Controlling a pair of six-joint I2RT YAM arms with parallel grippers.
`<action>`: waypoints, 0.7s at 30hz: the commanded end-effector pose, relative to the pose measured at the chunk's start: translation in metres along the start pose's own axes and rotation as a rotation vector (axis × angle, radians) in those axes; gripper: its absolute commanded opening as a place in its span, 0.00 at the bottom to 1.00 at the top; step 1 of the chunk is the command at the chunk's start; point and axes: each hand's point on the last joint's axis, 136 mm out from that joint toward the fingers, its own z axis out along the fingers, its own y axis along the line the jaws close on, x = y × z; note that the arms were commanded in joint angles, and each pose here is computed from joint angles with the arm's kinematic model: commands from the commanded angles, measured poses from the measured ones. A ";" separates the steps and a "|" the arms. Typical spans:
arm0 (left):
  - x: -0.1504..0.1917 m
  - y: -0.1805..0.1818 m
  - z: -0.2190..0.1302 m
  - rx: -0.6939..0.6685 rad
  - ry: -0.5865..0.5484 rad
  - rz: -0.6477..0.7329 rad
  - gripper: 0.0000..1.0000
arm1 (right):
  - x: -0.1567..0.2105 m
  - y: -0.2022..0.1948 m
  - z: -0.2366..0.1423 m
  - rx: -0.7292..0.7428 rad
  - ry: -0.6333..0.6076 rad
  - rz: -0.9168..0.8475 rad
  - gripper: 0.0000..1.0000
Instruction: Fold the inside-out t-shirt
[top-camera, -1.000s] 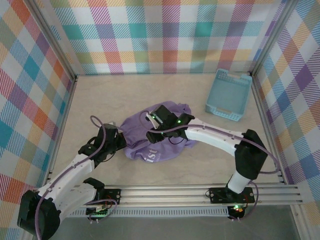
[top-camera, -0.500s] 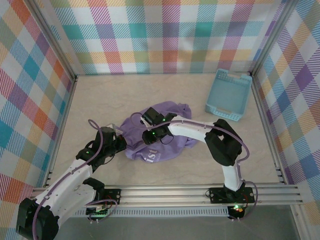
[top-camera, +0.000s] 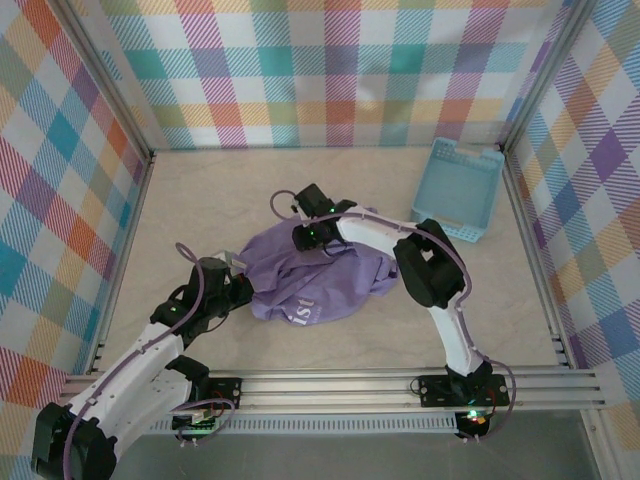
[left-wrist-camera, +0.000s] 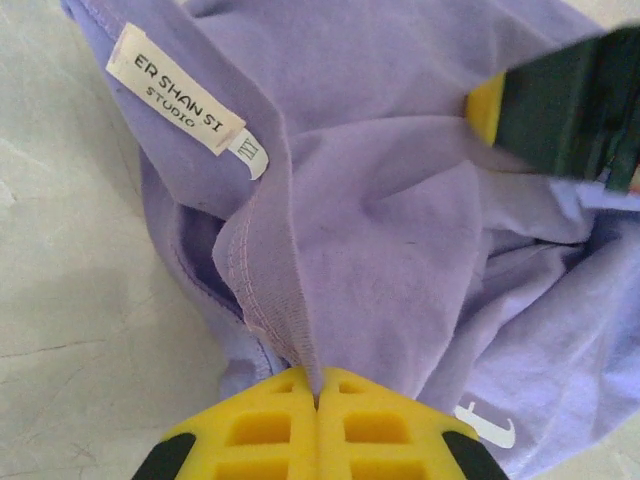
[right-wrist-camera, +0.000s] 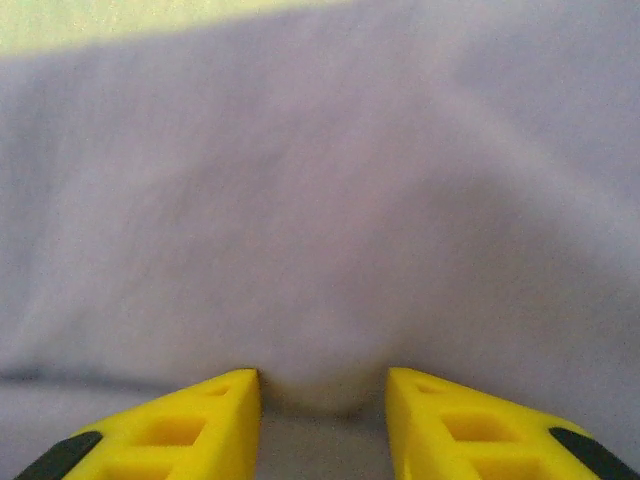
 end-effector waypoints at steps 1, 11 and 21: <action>0.009 0.008 0.003 -0.026 0.029 0.002 0.00 | -0.031 0.003 -0.017 0.031 -0.075 -0.080 0.41; 0.001 0.015 0.006 -0.077 -0.005 -0.016 0.00 | 0.044 0.073 -0.080 -0.089 -0.029 -0.213 0.52; -0.001 0.011 0.001 -0.057 -0.014 -0.011 0.00 | 0.067 0.040 -0.030 0.131 0.031 -0.295 0.71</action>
